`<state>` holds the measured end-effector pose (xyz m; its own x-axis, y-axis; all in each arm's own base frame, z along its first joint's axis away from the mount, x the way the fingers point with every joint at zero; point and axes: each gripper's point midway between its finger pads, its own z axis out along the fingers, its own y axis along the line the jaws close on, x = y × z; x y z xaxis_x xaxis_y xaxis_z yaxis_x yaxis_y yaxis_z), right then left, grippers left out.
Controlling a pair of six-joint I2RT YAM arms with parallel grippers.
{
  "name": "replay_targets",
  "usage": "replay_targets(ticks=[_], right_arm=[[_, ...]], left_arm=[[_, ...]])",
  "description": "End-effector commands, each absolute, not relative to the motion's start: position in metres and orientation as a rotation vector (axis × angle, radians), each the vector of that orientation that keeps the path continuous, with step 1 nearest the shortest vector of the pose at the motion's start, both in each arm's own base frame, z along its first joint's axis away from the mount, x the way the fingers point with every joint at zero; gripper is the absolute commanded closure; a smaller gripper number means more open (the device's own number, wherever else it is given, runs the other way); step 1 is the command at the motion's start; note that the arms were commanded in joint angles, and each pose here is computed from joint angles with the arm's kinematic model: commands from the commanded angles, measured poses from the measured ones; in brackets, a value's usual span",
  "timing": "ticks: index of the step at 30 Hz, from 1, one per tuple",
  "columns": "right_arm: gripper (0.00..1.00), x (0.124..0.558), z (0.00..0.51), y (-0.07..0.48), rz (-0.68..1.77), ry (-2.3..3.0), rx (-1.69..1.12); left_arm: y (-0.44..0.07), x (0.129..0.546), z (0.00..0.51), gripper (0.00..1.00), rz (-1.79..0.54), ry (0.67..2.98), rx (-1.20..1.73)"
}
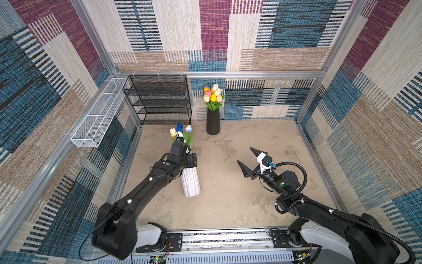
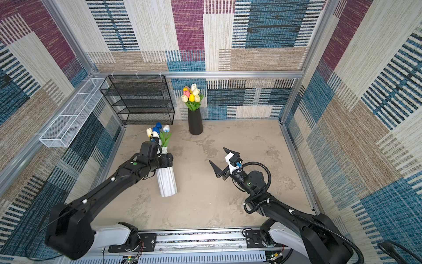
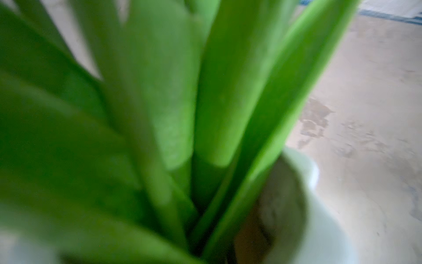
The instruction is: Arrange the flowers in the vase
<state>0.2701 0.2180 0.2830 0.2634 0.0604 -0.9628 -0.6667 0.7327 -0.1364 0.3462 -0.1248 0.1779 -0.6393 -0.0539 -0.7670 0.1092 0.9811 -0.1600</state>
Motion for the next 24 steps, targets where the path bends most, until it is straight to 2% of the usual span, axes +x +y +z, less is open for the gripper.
replay_targets(ticks=[1, 6, 9, 12, 16, 19, 24], right_arm=[[0.12, 0.267, 0.297, 0.213, 0.517, 1.157, -0.573], [0.12, 0.268, 0.296, 0.210, 0.485, 1.157, -0.571], [0.12, 0.269, 0.295, 0.208, 0.467, 1.159, -0.563], [0.12, 0.271, 0.294, 0.208, 0.461, 1.160, -0.563], [0.12, 0.269, 0.293, 0.206, 0.461, 1.153, -0.561], [0.12, 0.268, 0.293, 0.204, 0.447, 1.148, -0.556], [0.12, 0.265, 0.295, 0.203, 0.449, 1.138, -0.563]], left_arm=[[-0.144, 0.349, 0.241, 1.00, -0.302, 1.923, 0.166], [-0.174, 0.329, 0.299, 1.00, -0.372, 1.560, 0.360], [-0.183, 0.342, 0.327, 1.00, -0.307, 1.361, 0.397], [-0.195, 0.384, 0.341, 1.00, -0.193, 1.254, 0.415], [-0.209, 0.445, 0.346, 1.00, -0.185, 1.178, 0.392], [-0.221, 0.479, 0.345, 1.00, -0.195, 1.161, 0.369], [-0.205, 0.529, 0.322, 1.00, -0.171, 1.206, 0.311]])
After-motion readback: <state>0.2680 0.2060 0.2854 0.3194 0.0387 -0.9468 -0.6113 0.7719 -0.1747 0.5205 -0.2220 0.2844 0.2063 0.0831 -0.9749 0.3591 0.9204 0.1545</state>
